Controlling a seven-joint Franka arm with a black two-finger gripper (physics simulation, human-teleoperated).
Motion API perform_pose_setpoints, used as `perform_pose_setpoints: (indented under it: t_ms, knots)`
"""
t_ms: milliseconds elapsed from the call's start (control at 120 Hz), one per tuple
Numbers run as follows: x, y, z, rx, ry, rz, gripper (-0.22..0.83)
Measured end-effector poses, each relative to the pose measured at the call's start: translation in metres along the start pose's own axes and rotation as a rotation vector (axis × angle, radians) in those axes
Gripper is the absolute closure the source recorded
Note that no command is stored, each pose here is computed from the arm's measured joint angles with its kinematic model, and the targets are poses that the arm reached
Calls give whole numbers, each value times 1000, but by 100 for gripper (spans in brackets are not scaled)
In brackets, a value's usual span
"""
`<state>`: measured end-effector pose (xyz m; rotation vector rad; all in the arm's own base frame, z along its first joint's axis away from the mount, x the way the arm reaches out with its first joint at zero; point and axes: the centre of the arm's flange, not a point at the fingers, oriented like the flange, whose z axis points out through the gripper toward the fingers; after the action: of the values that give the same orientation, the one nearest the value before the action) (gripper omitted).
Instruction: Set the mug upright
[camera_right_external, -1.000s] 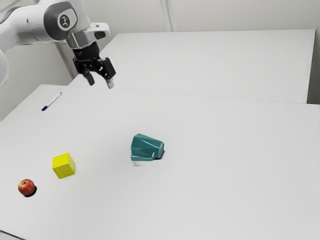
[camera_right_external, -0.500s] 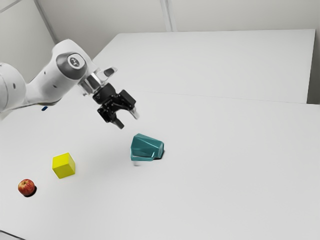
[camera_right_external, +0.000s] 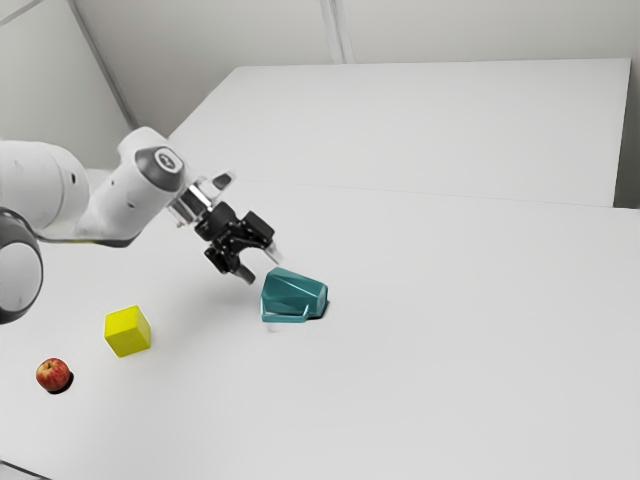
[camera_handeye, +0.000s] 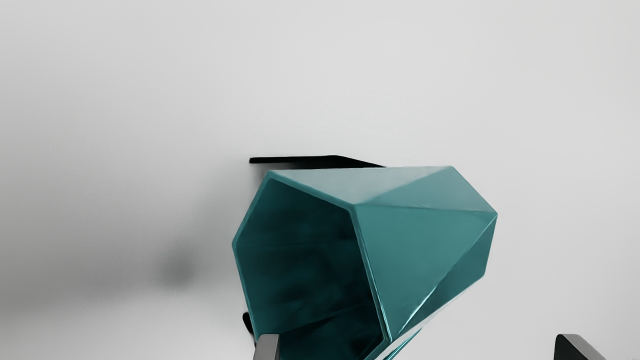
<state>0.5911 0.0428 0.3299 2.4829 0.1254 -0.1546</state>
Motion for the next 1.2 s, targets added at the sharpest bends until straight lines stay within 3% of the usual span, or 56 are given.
perform_pose_setpoints:
  t_ms: [533,792,1008,1200]
  knots:
    - [-3,2,35,-85,-21,37,4]
    - [-9,17,43,-129,-27,49,31]
    - [-11,35,44,-144,-39,55,61]
    - [-10,42,45,-146,-45,50,71]
